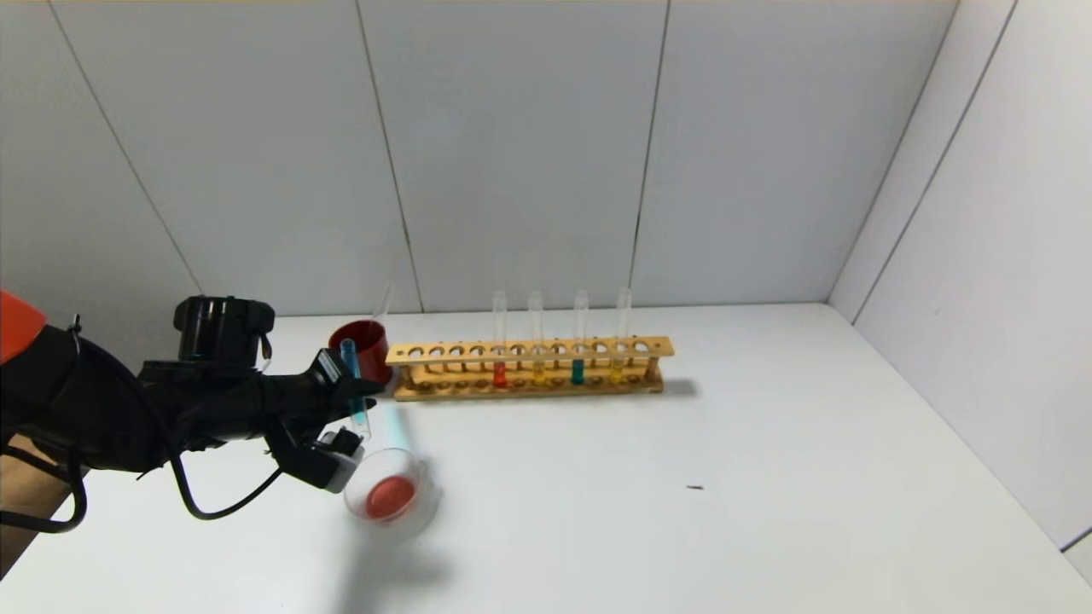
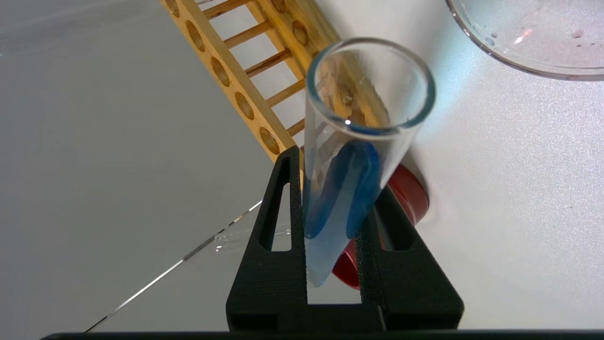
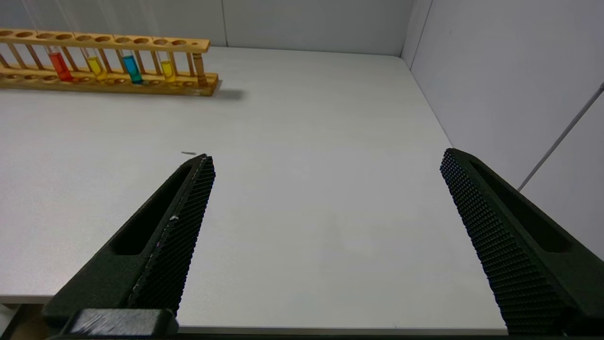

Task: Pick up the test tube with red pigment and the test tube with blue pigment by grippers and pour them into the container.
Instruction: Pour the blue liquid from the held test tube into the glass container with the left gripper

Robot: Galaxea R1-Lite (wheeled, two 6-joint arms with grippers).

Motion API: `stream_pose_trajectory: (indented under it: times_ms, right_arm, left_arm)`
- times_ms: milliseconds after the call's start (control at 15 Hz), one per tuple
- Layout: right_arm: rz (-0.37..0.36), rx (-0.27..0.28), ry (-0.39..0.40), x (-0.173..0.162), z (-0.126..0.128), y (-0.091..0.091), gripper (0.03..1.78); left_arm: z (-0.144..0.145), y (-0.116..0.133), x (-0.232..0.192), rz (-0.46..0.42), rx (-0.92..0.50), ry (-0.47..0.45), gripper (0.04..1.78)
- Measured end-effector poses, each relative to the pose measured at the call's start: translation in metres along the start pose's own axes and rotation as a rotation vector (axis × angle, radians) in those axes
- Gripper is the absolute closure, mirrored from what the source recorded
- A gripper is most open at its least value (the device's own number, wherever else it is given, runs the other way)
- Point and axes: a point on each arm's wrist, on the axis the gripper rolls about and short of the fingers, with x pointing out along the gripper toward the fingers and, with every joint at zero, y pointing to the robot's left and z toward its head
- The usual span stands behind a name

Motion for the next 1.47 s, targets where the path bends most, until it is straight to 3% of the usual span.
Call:
stream_pose_trajectory:
  times_ms: [1467]
  right_arm:
    - [0.0, 0.0, 0.0, 0.0, 0.0, 0.0, 0.06]
  left_arm:
    - [0.0044, 0.0049, 0.0016, 0.006, 0.104, 0.003, 1.48]
